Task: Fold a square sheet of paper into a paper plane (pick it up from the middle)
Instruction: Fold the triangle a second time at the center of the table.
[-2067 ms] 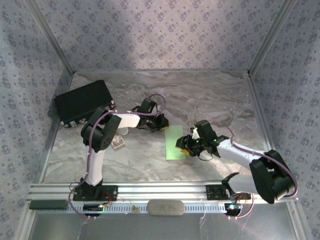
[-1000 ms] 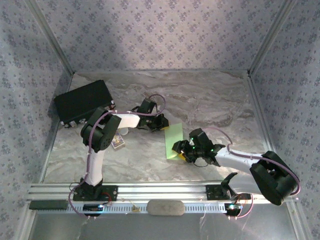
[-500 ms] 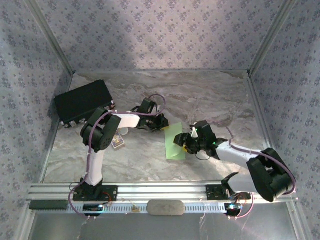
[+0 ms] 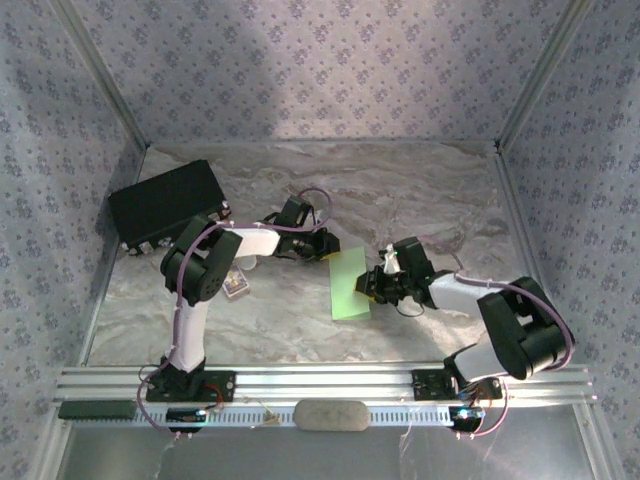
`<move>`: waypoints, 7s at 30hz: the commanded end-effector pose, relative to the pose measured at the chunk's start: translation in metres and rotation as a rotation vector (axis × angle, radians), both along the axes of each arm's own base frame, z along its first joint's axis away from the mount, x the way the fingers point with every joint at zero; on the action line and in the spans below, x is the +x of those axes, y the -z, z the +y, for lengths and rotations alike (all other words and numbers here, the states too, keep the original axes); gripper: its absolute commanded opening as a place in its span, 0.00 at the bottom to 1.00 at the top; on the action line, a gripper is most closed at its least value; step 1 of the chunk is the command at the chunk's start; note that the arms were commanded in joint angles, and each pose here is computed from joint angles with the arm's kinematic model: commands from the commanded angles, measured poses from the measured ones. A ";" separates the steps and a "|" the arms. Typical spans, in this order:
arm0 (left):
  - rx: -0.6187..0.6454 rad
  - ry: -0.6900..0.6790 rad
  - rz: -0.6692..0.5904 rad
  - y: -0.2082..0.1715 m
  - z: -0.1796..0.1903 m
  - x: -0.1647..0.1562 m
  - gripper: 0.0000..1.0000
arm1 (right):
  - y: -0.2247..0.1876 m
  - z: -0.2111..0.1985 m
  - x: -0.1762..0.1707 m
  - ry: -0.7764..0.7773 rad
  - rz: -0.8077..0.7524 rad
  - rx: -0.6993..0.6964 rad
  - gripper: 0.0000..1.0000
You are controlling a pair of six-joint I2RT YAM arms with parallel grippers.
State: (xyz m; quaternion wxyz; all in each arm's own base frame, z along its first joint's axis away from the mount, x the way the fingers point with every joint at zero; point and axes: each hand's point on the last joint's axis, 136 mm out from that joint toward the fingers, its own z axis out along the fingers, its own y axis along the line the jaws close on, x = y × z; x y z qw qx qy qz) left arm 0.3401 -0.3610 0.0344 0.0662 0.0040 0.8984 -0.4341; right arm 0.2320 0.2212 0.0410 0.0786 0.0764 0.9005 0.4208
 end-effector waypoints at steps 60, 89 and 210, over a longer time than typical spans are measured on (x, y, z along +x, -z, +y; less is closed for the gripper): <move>0.035 0.100 -0.524 -0.117 0.083 -0.102 0.74 | -0.012 -0.012 0.032 0.061 0.016 -0.005 0.25; 0.307 0.599 -1.083 -0.062 -0.013 -0.165 0.81 | -0.020 -0.018 0.047 0.099 0.078 0.098 0.21; 0.180 0.494 -0.629 -0.031 -0.022 -0.137 0.18 | -0.015 -0.005 -0.005 0.237 0.061 0.024 0.12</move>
